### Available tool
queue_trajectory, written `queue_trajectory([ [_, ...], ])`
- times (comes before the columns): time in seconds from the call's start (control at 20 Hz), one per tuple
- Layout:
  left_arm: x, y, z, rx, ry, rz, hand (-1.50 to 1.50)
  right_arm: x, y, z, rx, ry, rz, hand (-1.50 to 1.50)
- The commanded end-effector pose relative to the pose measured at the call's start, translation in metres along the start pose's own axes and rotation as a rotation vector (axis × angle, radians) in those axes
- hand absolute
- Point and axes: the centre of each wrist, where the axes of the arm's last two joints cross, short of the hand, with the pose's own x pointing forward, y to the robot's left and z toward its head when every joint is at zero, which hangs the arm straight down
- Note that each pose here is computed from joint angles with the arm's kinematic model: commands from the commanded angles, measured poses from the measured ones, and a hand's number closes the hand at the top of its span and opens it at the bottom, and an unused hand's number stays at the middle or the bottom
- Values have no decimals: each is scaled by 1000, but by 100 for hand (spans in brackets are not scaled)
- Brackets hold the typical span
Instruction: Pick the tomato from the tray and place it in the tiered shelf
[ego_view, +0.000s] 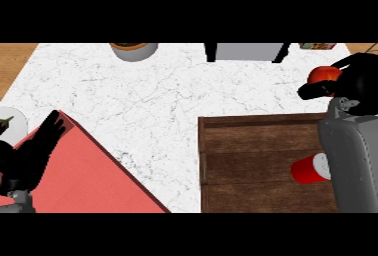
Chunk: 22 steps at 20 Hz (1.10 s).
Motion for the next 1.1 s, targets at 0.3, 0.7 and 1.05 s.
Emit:
queue_trajectory([
  [0.3, -9, 6, 6, 19, 24, 4, 0, 63, -77, 41, -239, 197, -259, 150],
  [0.7, -12, 3, -7, 28, 27, 1, 0, 87, -115, 53, -381, 184, -222, 150],
  [1.05, -16, 1, 4, 19, 31, 15, 0, 91, -172, 16, -431, 268, -87, 150],
])
